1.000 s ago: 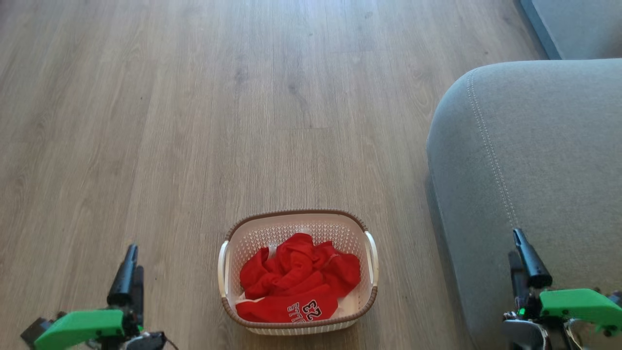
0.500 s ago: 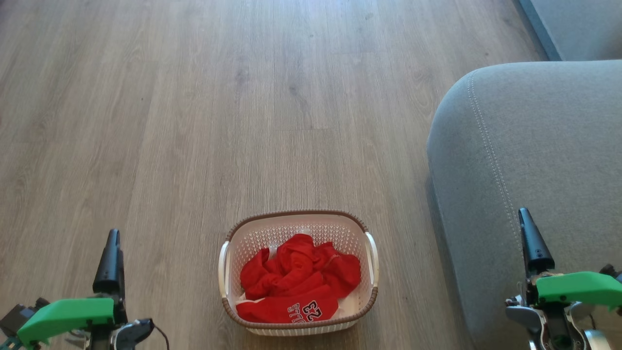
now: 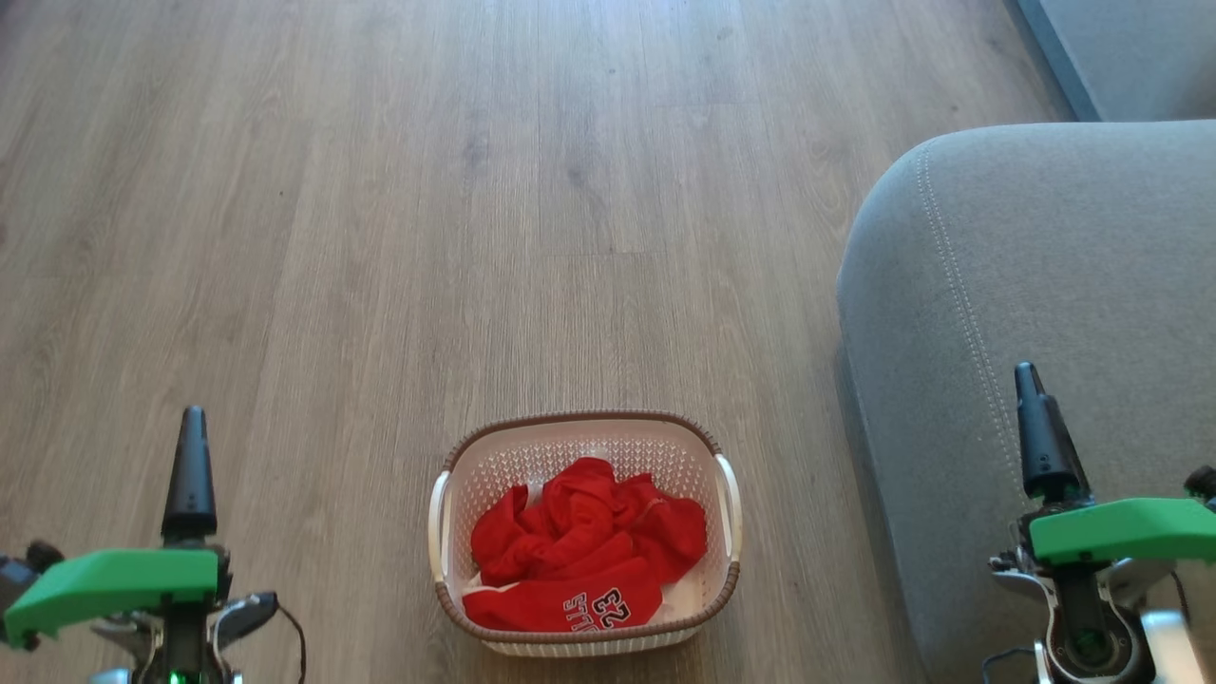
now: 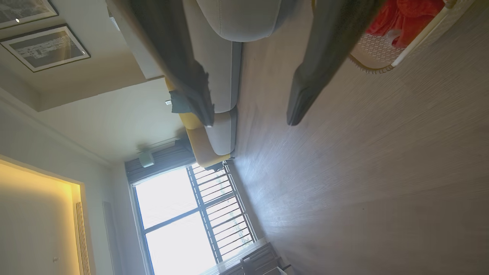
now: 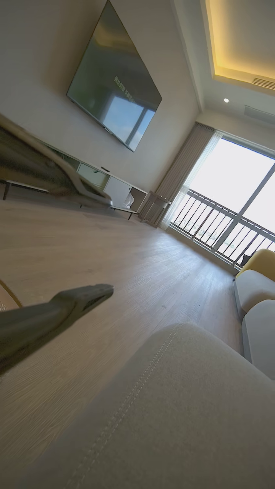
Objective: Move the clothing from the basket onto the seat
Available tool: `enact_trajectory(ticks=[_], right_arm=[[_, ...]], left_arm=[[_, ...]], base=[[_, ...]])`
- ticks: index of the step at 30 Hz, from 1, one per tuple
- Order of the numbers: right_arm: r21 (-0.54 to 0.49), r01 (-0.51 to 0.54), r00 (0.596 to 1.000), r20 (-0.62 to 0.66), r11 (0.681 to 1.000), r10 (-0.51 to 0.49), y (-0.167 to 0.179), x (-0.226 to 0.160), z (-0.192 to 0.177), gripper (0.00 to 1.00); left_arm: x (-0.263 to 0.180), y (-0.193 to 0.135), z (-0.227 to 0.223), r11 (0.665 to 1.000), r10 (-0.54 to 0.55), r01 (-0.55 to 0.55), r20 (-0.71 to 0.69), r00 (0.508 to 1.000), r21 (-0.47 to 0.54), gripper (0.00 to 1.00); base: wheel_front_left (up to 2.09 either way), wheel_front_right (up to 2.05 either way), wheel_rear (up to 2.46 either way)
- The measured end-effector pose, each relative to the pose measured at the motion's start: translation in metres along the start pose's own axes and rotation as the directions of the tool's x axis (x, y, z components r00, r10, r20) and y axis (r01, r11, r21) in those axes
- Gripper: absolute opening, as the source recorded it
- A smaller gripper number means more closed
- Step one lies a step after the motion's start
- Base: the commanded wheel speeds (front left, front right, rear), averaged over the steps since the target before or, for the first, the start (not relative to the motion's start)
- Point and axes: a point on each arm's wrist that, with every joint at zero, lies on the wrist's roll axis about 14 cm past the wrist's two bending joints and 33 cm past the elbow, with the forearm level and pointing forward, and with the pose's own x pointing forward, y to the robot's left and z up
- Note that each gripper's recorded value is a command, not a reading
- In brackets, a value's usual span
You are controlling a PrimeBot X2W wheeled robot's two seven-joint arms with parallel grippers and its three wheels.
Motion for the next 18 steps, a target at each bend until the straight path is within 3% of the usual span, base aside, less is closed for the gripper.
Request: enact_trajectory(ticks=[11,18], right_arm=[[-0.19,-0.088,0.994,0.045,0.978,0.098,0.031,0.009,0.013,1.0],[-0.314,-0.12,0.989,0.049,0.942,0.142,0.043,0.009,0.015,1.0]], left_arm=[[0.003,-0.04,-0.005,0.977,-0.071,0.068,0.006,0.997,0.203,1.0],[0.002,-0.056,-0.016,0.921,-0.087,0.079,0.002,0.996,0.382,1.0]], base=[[0.0,0.0,0.0],[0.0,0.0,0.0]])
